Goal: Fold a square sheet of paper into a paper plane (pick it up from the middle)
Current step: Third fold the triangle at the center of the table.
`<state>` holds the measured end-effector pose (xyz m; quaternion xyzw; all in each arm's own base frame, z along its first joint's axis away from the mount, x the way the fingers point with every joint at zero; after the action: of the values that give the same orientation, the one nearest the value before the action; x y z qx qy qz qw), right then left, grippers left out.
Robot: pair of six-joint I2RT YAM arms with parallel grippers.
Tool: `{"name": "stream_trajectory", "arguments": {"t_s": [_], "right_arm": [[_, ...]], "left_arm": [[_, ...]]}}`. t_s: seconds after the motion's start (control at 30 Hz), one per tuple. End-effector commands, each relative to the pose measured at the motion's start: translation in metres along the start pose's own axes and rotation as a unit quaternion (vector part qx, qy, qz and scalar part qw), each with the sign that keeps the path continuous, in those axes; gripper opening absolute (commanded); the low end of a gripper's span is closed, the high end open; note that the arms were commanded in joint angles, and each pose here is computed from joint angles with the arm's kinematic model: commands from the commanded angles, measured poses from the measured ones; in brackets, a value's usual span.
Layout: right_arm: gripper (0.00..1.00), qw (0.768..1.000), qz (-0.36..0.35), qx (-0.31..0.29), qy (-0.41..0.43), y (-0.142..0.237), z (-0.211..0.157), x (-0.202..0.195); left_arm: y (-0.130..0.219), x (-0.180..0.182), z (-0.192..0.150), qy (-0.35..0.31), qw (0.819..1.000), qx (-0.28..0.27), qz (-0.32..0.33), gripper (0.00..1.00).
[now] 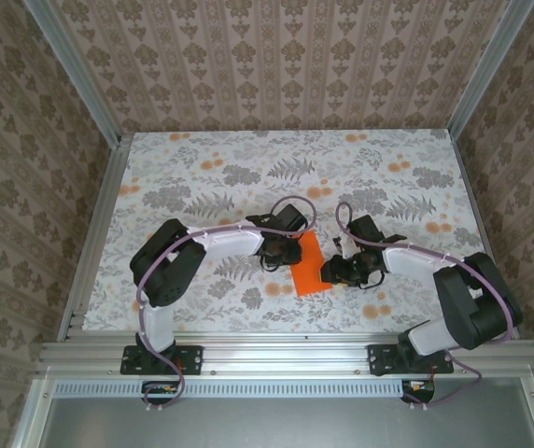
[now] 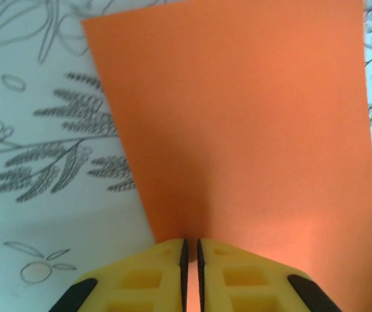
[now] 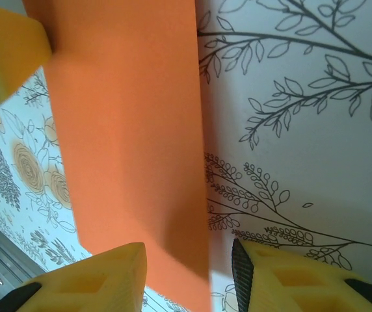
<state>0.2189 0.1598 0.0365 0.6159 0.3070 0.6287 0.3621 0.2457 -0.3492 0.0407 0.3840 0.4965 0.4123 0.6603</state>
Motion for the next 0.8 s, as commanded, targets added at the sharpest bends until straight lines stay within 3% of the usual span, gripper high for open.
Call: {"name": "stream_trajectory", "arguments": {"t_s": [0.0,0.37,0.77], "right_arm": [[0.41,1.000,0.009,0.014,-0.008,-0.003,-0.004,0.000],[0.40,0.996,0.086,0.002,-0.022,-0.003,0.001,0.023],[0.41,0.999,0.048,-0.007,-0.025,-0.004,0.025,0.013]], "left_arm": [[-0.008,0.006,-0.004,-0.016,1.000,0.023,0.015,0.15],[-0.010,0.005,-0.005,-0.027,0.999,0.031,0.011,0.15],[-0.010,0.004,-0.007,-0.042,0.998,0.040,0.013,0.16]]}}
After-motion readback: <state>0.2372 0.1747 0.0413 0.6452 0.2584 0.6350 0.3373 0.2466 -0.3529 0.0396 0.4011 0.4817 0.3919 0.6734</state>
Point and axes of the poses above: each hand's point on the last joint's axis, 136 mm out from that joint toward the fingers, its own y axis back along the fingers, its own x axis along the line the jaws close on, z = x × y, the point moved 2 cm from there along y, back along the fingers, and after that the axes turned 3 degrees about -y, right-handed, at the moved point
